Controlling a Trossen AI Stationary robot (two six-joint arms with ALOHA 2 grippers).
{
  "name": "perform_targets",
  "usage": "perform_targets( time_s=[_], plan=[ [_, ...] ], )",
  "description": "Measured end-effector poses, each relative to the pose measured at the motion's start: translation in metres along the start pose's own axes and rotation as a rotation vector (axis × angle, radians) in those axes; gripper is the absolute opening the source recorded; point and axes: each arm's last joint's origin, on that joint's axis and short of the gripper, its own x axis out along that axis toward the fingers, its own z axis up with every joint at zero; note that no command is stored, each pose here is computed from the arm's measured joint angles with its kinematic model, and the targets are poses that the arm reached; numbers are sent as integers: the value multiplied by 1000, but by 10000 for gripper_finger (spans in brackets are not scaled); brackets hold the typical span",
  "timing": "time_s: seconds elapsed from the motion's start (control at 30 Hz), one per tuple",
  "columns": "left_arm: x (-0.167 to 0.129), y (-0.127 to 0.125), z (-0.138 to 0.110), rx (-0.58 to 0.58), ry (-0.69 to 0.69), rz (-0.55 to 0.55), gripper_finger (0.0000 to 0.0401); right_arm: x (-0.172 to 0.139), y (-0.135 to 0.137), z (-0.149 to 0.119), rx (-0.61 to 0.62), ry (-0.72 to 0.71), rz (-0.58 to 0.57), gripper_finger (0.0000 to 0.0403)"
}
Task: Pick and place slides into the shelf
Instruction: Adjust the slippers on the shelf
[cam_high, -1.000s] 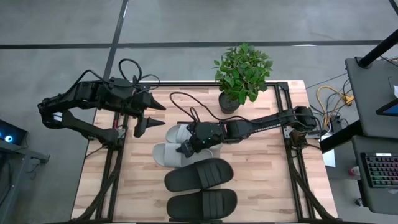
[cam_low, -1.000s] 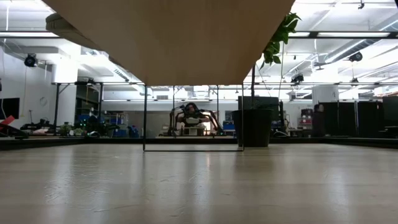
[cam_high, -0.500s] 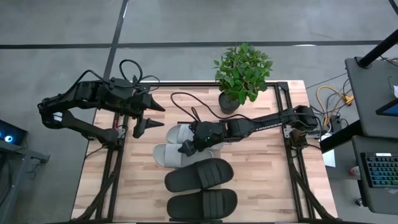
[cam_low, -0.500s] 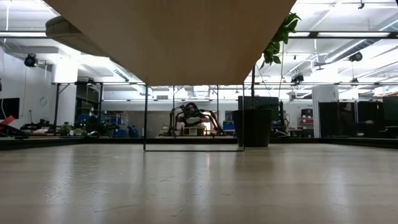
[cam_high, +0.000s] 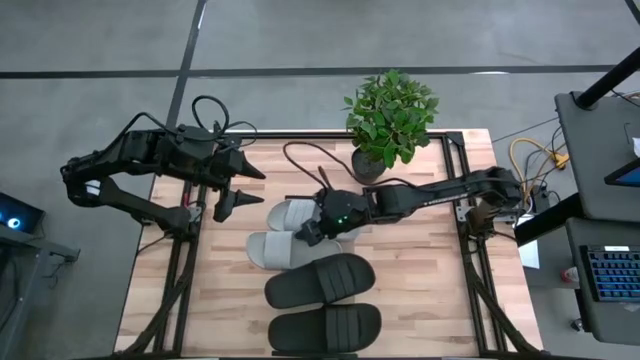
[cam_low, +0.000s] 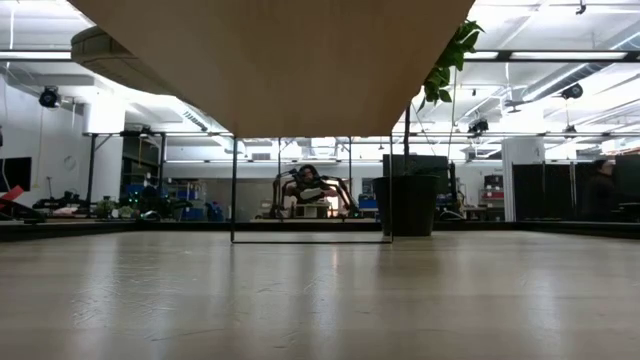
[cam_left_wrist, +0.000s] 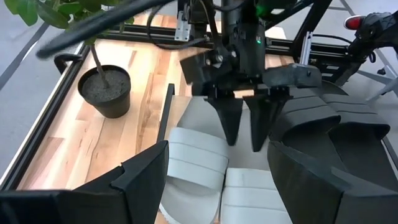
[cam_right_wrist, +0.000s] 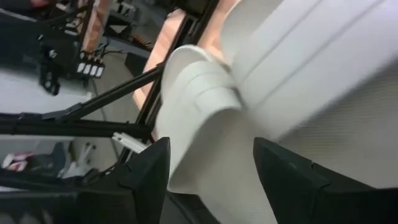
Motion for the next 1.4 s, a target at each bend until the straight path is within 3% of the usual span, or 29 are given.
perform_targets(
  time_s=[0.63, 0.93, 1.4],
  plan=[
    [0, 0, 0, 3, -1, 0, 258, -3, -15, 5, 53, -52, -160, 187],
    [0, 0, 0, 2, -1, 0, 258, -2, -16, 4, 54, -46, -156, 169],
    [1, 0, 0, 1, -2, 0, 258, -1, -19, 16, 31, -77, -147, 82]
  ],
)
